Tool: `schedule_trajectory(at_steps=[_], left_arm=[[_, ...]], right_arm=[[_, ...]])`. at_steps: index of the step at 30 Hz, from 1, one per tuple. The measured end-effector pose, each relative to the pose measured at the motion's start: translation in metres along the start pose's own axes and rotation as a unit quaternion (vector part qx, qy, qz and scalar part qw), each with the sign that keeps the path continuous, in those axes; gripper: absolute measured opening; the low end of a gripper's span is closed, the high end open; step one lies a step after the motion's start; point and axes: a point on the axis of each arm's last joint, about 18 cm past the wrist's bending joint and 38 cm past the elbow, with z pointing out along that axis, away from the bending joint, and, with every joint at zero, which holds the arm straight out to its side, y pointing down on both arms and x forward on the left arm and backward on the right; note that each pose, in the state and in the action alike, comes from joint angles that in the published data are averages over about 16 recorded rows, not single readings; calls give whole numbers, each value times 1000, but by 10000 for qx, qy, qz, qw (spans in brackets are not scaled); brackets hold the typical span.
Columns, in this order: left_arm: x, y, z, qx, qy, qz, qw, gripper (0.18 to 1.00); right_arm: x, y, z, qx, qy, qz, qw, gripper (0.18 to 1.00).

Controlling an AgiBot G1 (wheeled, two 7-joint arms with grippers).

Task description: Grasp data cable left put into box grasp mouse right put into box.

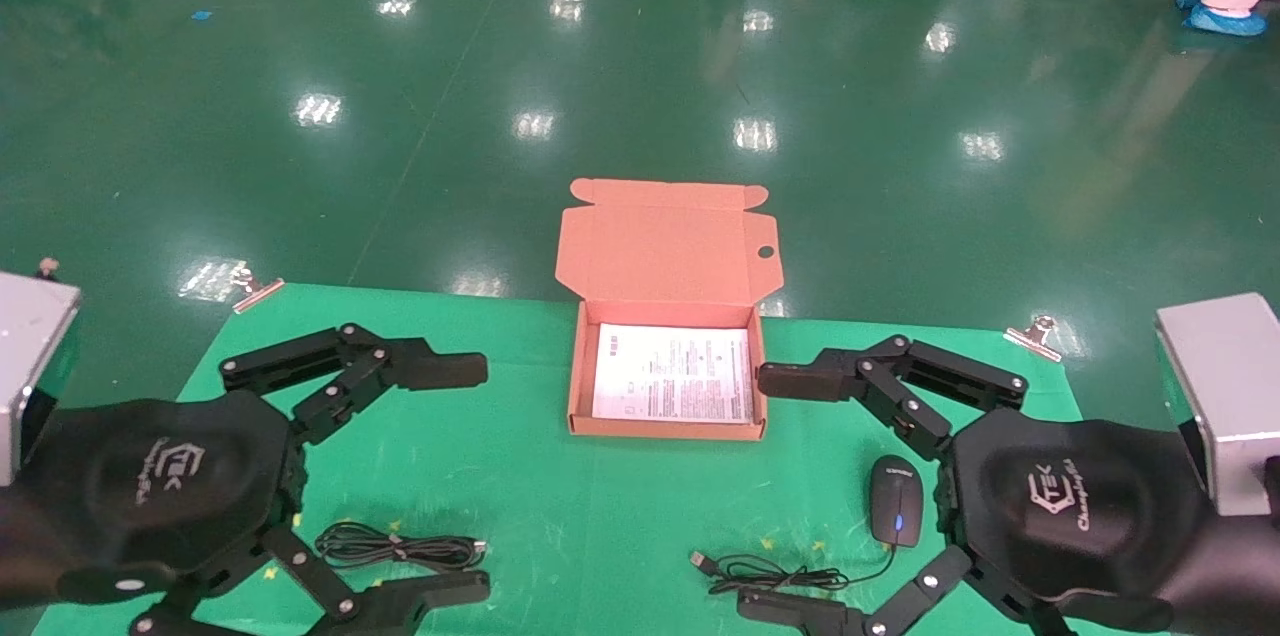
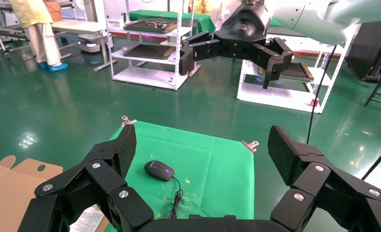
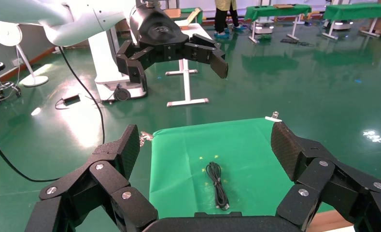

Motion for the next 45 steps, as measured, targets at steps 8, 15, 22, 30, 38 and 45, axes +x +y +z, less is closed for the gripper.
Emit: schedule_trajectory(at_steps=[8, 15, 22, 30, 38, 45], left_arm=[[0, 0, 0, 0, 0, 0, 10000, 1001], [0, 0, 0, -2, -3, 0, 10000, 1001], [0, 5, 4, -245, 69, 121, 9996, 1001], [-5, 20, 16, -1082, 271, 427, 9928, 1001], [-24, 45, 33, -2347, 434, 839, 9675, 1001], [-44, 72, 45, -3389, 457, 1238, 9315, 1001]], right_arm=[[0, 0, 0, 0, 0, 0, 10000, 1000], [0, 0, 0, -8, 0, -1, 10000, 1000], [1, 3, -2, -234, 12, -80, 9997, 1000], [5, 13, -2, -1046, -67, -519, 9931, 1000], [21, 28, 6, -2190, -308, -1284, 9668, 1000], [38, 48, 15, -3197, -608, -1957, 9251, 1000]])
